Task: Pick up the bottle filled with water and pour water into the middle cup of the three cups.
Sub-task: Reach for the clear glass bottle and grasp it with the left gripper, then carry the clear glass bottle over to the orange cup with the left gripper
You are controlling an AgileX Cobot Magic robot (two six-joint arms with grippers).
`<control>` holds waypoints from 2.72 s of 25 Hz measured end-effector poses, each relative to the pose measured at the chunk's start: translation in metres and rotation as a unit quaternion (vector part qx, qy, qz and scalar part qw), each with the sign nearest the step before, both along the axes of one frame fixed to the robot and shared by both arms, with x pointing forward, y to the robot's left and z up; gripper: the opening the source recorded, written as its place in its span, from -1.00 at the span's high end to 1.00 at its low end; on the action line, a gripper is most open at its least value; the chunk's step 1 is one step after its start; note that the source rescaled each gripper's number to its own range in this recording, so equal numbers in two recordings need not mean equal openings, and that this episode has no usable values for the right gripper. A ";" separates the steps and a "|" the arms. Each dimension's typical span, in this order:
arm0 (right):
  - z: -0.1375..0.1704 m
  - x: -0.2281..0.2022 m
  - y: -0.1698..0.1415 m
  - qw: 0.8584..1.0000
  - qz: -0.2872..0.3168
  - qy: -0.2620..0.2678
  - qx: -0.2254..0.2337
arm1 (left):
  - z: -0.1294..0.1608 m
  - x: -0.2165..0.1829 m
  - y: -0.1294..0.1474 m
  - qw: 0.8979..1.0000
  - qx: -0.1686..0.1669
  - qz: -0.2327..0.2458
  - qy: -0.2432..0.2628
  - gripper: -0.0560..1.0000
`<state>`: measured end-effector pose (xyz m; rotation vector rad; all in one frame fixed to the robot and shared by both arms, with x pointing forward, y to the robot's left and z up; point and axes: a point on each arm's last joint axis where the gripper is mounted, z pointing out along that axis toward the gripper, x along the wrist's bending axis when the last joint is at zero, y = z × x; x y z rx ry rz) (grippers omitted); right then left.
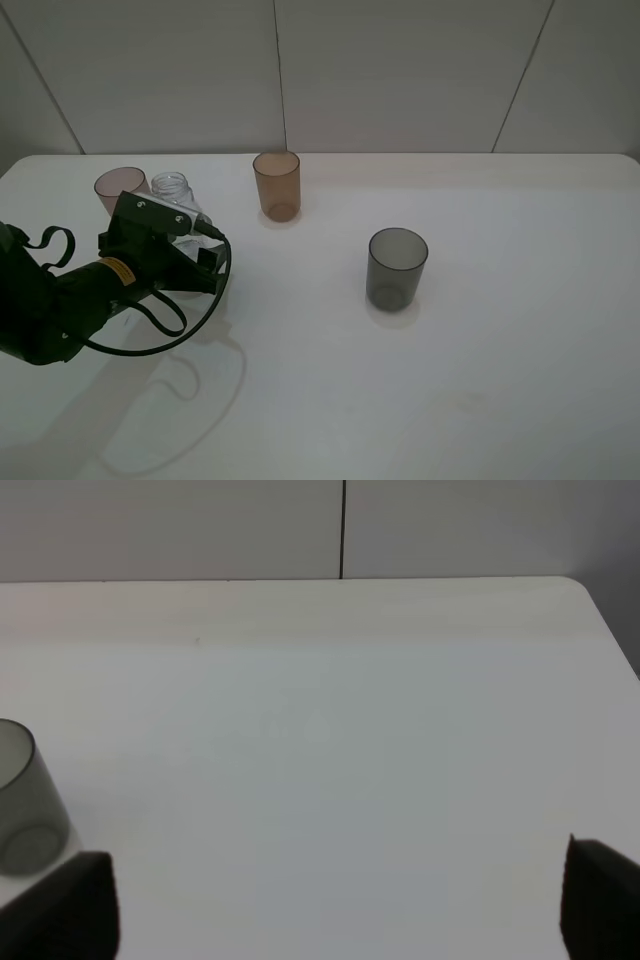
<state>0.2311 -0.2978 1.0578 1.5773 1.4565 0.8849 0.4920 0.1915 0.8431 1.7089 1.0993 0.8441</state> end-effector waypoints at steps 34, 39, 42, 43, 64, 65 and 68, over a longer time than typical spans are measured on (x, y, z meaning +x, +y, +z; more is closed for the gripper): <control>0.000 0.000 0.000 1.000 0.000 0.000 0.000 | 0.076 0.000 -0.004 0.996 -0.052 -0.013 -0.075 0.83; 0.000 0.000 0.000 1.000 0.000 0.000 0.000 | 0.103 -0.008 -0.001 0.997 -0.050 -0.014 -0.057 0.83; 0.000 0.000 0.000 1.000 0.000 0.000 0.000 | 0.126 -0.006 -0.002 0.997 -0.052 -0.016 -0.053 0.83; 0.000 0.000 0.000 1.000 0.000 0.000 0.000 | 0.132 -0.004 -0.004 0.998 -0.050 -0.016 -0.045 0.83; 0.000 0.000 0.000 1.000 0.000 0.000 0.000 | 0.200 0.087 -0.043 0.968 0.216 -0.101 0.083 0.83; 0.000 0.000 0.000 1.000 0.000 0.000 0.000 | 0.196 0.093 -0.045 0.963 0.230 -0.102 0.094 0.83; 0.000 0.000 0.000 1.000 0.000 0.000 0.000 | 0.182 0.105 -0.046 0.948 0.273 -0.106 0.124 0.83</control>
